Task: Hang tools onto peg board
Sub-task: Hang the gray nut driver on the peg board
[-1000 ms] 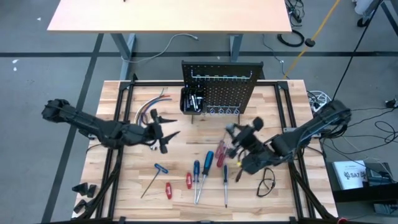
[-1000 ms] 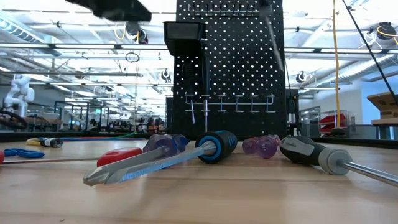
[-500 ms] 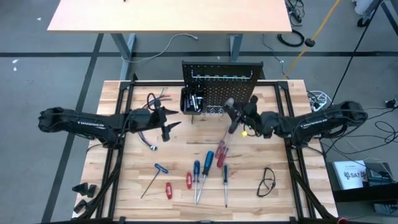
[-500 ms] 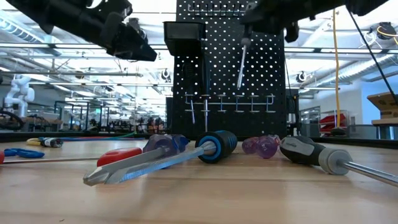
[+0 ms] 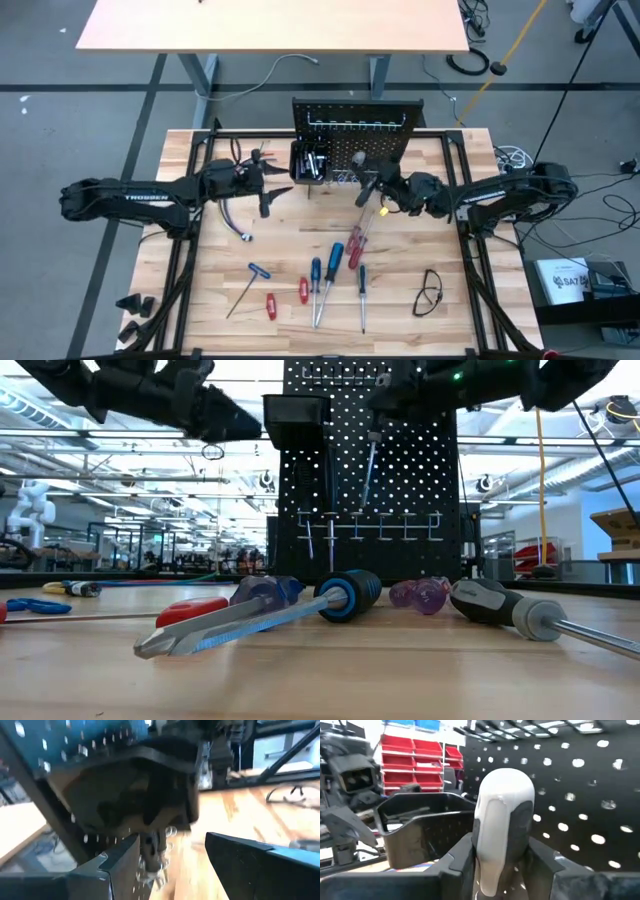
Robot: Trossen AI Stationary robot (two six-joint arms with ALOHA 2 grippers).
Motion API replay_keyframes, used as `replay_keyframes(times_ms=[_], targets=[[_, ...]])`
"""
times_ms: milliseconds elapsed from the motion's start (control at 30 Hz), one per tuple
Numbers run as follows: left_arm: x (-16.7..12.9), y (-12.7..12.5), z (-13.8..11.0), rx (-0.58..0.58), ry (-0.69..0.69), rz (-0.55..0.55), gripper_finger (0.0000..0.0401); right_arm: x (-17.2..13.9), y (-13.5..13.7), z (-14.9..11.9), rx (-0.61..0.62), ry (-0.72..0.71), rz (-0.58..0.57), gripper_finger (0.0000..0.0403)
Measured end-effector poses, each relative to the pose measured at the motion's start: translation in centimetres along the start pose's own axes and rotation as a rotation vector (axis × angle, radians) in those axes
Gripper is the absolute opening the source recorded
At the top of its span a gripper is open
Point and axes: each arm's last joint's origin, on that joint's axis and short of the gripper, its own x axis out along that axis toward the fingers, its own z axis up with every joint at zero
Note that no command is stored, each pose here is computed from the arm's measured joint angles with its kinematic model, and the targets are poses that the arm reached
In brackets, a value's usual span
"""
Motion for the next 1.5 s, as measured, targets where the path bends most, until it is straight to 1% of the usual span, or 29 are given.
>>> replay_keyframes(times_ms=[133, 233, 500, 767, 967, 1100, 1200, 1500], targets=[[0.0, 0.1, -0.8, -0.007, 0.073, -0.004, 0.0233, 0.7, 0.2, -1.1, -0.016, 0.007, -0.012, 0.0112], [0.1, 0.1, -1.1, -0.008, 0.099, -0.008, 0.0233, 1.0, 0.0, -1.3, -0.008, 0.003, -0.027, 0.0112], [0.1, 0.1, -1.1, -0.001, 0.098, -0.008, 0.0233, 1.4, -0.3, -1.7, 0.022, 0.016, -0.041, 0.0112], [0.1, 0.1, -1.1, -0.005, 0.098, -0.007, 0.0233, 2.2, 0.5, -4.0, -0.002, 0.069, -0.040, 0.0112], [0.1, 0.1, -1.1, -0.009, 0.100, -0.014, 0.0233, 2.4, 0.7, -4.5, -0.027, 0.097, -0.040, 0.0112], [0.1, 0.1, -1.1, -0.010, 0.104, -0.018, 0.0233, 2.4, 0.6, -5.0, -0.055, 0.147, -0.069, 0.0112], [0.1, 0.0, -1.2, -0.011, 0.112, -0.020, 0.0233, 2.4, 0.6, -5.3, -0.047, 0.174, -0.074, 0.0112], [0.1, 0.0, -1.2, -0.011, 0.110, -0.020, 0.0233, 2.4, 0.6, -5.6, -0.041, 0.183, -0.080, 0.0112]])
